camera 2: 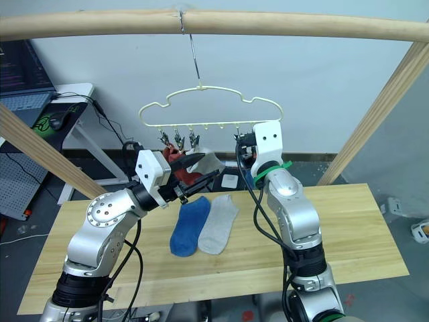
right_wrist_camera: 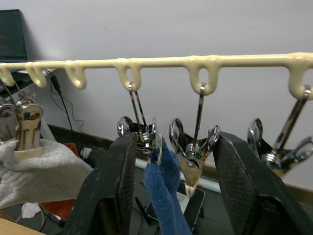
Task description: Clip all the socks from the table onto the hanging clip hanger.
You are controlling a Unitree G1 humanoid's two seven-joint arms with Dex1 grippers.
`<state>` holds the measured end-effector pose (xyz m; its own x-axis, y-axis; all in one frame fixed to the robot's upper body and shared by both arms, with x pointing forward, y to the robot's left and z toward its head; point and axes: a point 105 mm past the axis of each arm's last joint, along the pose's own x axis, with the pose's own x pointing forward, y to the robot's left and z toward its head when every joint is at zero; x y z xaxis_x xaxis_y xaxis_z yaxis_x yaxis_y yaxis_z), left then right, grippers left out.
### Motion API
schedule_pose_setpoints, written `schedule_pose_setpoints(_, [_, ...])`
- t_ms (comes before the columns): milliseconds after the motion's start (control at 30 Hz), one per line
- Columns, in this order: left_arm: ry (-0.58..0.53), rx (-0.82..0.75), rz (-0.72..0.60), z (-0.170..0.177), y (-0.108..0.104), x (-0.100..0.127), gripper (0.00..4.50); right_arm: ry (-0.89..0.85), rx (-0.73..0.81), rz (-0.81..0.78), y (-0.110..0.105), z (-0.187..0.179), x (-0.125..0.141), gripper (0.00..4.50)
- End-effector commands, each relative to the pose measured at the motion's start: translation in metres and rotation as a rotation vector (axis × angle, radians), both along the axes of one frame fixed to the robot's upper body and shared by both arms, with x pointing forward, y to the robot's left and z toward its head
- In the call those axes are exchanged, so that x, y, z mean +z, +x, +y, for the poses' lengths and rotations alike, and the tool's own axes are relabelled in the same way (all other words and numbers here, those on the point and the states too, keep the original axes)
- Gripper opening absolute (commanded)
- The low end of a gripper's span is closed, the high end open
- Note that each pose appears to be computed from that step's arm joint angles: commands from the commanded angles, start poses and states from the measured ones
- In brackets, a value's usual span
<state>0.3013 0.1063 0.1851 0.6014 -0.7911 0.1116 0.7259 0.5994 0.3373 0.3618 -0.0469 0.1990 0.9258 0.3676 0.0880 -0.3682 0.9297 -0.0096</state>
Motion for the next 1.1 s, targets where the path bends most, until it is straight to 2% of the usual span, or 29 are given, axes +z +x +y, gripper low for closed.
schedule_pose_setpoints(33, [0.001, -0.010, -0.051, -0.002, -0.007, 0.012, 2.72, 0.016, -0.026, -0.072, -0.002, -0.004, 0.018, 2.40])
schedule_pose_setpoints(767, [0.002, -0.009, -0.049, -0.002, -0.006, 0.011, 2.72, -0.004, -0.097, -0.066, -0.002, -0.015, 0.013, 2.40])
schedule_pose_setpoints(867, [0.002, -0.010, -0.049, -0.002, -0.006, 0.011, 2.72, -0.007, -0.101, -0.066, -0.002, -0.016, 0.012, 3.00])
schedule_pose_setpoints(933, [0.002, -0.009, -0.049, -0.002, -0.005, 0.011, 2.72, -0.013, -0.101, -0.063, -0.002, -0.016, 0.012, 3.65])
schedule_pose_setpoints(1100, [0.003, -0.009, -0.049, -0.002, -0.005, 0.011, 2.72, -0.017, -0.102, -0.062, -0.002, -0.016, 0.011, 3.65])
